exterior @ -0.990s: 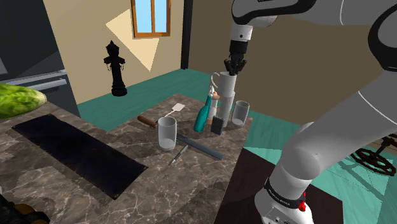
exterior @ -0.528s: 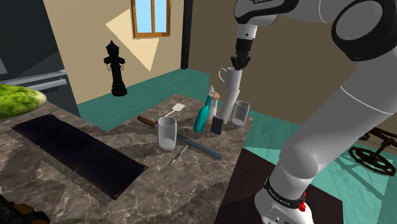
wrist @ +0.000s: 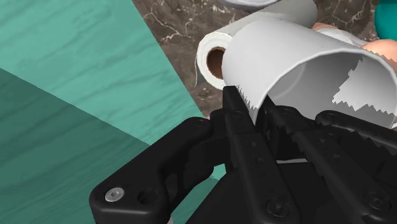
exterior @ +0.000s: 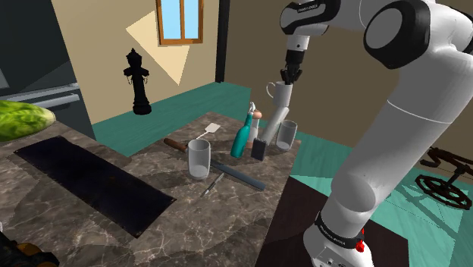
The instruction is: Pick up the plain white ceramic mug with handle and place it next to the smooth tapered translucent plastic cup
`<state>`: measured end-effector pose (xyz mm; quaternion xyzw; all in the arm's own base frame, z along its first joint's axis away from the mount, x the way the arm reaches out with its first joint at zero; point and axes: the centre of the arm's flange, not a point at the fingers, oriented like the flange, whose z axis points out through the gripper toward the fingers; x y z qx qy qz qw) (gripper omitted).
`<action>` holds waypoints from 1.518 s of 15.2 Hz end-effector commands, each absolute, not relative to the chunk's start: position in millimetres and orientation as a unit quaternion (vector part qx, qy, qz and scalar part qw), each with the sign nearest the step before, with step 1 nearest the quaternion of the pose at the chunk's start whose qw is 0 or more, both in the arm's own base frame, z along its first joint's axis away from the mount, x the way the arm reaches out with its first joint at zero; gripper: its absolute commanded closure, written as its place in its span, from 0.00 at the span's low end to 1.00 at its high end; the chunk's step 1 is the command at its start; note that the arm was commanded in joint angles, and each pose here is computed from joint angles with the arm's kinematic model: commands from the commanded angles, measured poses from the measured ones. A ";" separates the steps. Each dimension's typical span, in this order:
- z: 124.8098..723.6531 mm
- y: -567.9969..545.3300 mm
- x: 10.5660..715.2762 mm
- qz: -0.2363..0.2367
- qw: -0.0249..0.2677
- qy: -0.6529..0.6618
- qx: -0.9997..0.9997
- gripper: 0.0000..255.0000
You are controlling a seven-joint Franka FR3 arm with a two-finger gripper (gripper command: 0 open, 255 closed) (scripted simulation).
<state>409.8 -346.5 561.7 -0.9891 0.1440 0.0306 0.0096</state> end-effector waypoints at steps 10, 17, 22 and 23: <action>500.4 -345.8 411.3 0.033 0.011 0.143 -0.989 1.00; 463.4 -345.8 411.3 0.033 0.011 0.143 -0.989 1.00; 437.0 -345.8 411.3 0.033 0.011 0.143 -0.989 1.00; 431.7 -345.8 411.3 0.033 0.011 0.143 -0.989 1.00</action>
